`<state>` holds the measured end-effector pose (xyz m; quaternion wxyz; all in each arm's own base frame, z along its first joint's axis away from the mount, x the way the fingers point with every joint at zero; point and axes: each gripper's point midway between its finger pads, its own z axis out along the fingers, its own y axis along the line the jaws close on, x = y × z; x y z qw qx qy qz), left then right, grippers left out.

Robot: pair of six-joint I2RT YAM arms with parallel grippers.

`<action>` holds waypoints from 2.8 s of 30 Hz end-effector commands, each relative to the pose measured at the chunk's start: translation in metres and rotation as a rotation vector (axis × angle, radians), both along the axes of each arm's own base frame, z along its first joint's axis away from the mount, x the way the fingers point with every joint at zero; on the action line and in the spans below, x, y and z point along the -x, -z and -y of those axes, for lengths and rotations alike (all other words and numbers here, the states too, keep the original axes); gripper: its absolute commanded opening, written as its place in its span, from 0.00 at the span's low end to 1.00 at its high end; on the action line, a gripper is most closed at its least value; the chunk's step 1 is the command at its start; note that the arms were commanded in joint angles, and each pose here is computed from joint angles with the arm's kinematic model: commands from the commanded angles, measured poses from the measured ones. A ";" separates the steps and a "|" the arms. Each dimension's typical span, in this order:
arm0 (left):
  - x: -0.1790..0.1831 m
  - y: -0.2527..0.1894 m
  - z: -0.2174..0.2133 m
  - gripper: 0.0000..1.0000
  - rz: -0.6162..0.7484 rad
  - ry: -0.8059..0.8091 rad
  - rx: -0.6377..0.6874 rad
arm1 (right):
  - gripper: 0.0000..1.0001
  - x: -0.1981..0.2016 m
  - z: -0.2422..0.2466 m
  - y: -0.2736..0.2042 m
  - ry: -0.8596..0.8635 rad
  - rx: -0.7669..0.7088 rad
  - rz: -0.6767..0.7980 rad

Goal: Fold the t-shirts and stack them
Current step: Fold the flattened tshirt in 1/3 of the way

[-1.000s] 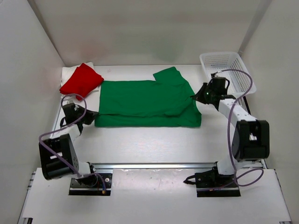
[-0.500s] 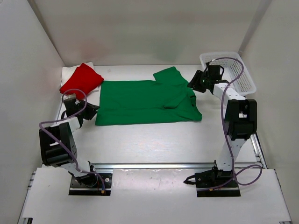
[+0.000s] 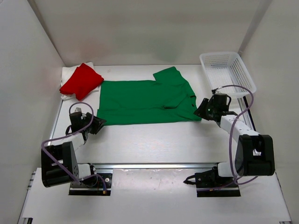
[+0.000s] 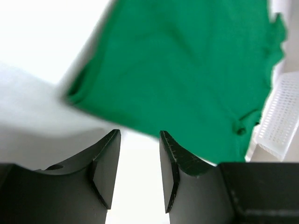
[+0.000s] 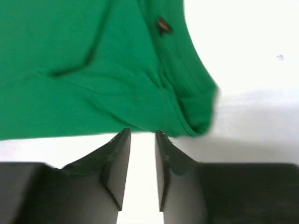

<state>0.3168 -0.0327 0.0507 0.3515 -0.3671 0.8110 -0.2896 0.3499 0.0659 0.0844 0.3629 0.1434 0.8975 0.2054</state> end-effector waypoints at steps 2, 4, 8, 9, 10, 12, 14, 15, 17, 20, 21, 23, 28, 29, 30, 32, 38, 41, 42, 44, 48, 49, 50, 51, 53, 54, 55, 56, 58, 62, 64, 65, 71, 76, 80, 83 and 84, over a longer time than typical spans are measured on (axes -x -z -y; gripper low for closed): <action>0.009 0.007 -0.004 0.51 -0.004 -0.006 0.003 | 0.29 -0.003 0.022 -0.002 0.032 0.120 0.024; 0.013 0.009 -0.007 0.51 -0.020 -0.013 -0.018 | 0.30 0.001 0.025 0.001 0.050 0.151 0.013; 0.021 0.016 -0.021 0.53 -0.042 -0.063 -0.091 | 0.30 0.013 0.041 0.017 0.124 0.150 -0.012; 0.022 0.018 -0.023 0.53 -0.050 -0.080 -0.095 | 0.31 0.011 0.042 0.017 0.128 0.135 0.001; 0.022 0.020 -0.025 0.53 -0.051 -0.088 -0.101 | 0.31 0.010 0.042 0.020 0.124 0.123 -0.003; 0.019 0.025 -0.026 0.54 -0.067 -0.102 -0.085 | 0.31 0.008 0.043 0.028 0.125 0.114 -0.022; 0.015 0.026 -0.027 0.53 -0.075 -0.109 -0.086 | 0.32 0.005 0.037 0.029 0.092 0.094 -0.013; 0.014 0.028 -0.024 0.53 -0.079 -0.104 -0.090 | 0.32 0.003 0.038 0.030 0.097 0.089 -0.012; 0.013 0.032 -0.024 0.52 -0.092 -0.108 -0.089 | 0.31 0.005 0.034 0.032 0.081 0.076 -0.019; 0.005 0.032 -0.025 0.49 -0.087 -0.112 -0.102 | 0.30 -0.001 0.034 0.030 0.079 0.060 0.003; 0.004 0.032 -0.028 0.47 -0.086 -0.126 -0.103 | 0.29 -0.002 0.031 0.031 0.063 0.036 0.009; 0.000 0.035 -0.025 0.34 -0.091 -0.111 -0.102 | 0.18 -0.005 0.032 0.031 0.066 0.014 0.012; -0.006 0.033 -0.032 0.00 -0.080 -0.138 -0.096 | 0.01 -0.015 0.035 0.023 0.068 0.026 0.030; -0.007 0.032 -0.034 0.00 -0.077 -0.148 -0.092 | 0.00 -0.016 0.037 0.022 0.073 0.025 0.032; -0.010 0.029 -0.037 0.00 -0.068 -0.153 -0.083 | 0.01 -0.018 0.037 0.020 0.075 0.020 0.037; -0.013 0.026 -0.044 0.00 -0.065 -0.172 -0.091 | 0.00 -0.027 0.040 0.012 0.079 0.039 0.066; -0.016 0.024 -0.053 0.00 -0.074 -0.201 -0.078 | 0.00 -0.045 0.046 0.006 0.090 0.047 0.065; -0.016 0.026 -0.055 0.00 -0.082 -0.200 -0.064 | 0.09 -0.042 0.049 0.020 0.093 0.029 0.027; -0.015 0.027 -0.054 0.00 -0.086 -0.196 -0.068 | 0.13 -0.039 0.049 0.025 0.096 0.030 0.011; -0.012 0.030 -0.050 0.00 -0.098 -0.186 -0.069 | 0.23 -0.031 0.049 0.031 0.099 0.034 -0.010; -0.007 0.031 -0.046 0.05 -0.100 -0.178 -0.058 | 0.25 -0.020 0.043 0.017 0.105 0.061 0.021; -0.006 0.030 -0.043 0.07 -0.095 -0.170 -0.046 | 0.26 -0.020 0.044 0.004 0.119 0.079 0.057; -0.005 0.027 -0.045 0.12 -0.085 -0.181 -0.040 | 0.26 -0.021 0.035 -0.007 0.101 0.091 0.095; -0.005 0.024 -0.043 0.18 -0.079 -0.172 -0.028 | 0.25 -0.019 0.031 -0.012 0.087 0.105 0.099; -0.005 0.012 -0.045 0.24 -0.042 -0.169 -0.025 | 0.19 -0.014 0.006 -0.015 0.018 0.127 0.098; -0.005 0.007 -0.044 0.28 -0.028 -0.158 -0.033 | 0.12 -0.015 -0.001 -0.015 -0.009 0.125 0.101; -0.007 -0.004 -0.044 0.28 0.007 -0.150 -0.055 | 0.10 -0.013 -0.010 -0.008 -0.052 0.089 0.075; -0.008 -0.015 -0.038 0.28 0.039 -0.129 -0.073 | 0.05 -0.013 -0.017 0.000 -0.070 0.055 0.045; -0.011 -0.031 -0.028 0.27 0.089 -0.102 -0.118 | 0.00 -0.014 -0.021 0.009 -0.082 0.056 0.024; -0.024 -0.055 0.043 0.30 0.181 0.071 -0.161 | 0.00 -0.020 -0.013 0.029 -0.044 0.021 -0.031; -0.034 -0.053 0.067 0.30 0.172 0.133 -0.157 | 0.00 -0.014 0.004 0.043 0.014 0.003 -0.076; -0.040 -0.049 0.082 0.29 0.156 0.176 -0.126 | 0.00 -0.007 0.005 0.051 0.019 0.011 -0.098; -0.045 -0.015 0.108 0.26 0.072 0.264 0.020 | 0.03 0.021 0.030 0.053 0.114 0.012 -0.097; -0.036 -0.008 0.107 0.28 0.067 0.268 -0.032 | 0.18 0.004 0.005 -0.002 0.055 0.046 0.046; -0.037 -0.006 0.110 0.29 0.074 0.279 -0.069 | 0.11 -0.001 -0.052 0.001 -0.109 0.033 0.041; -0.034 0.012 0.098 0.28 0.021 0.250 -0.037 | 0.02 -0.003 -0.082 0.020 -0.196 0.034 -0.009; -0.030 0.015 0.100 0.28 0.004 0.255 0.000 | 0.00 0.001 -0.087 0.027 -0.209 0.035 -0.034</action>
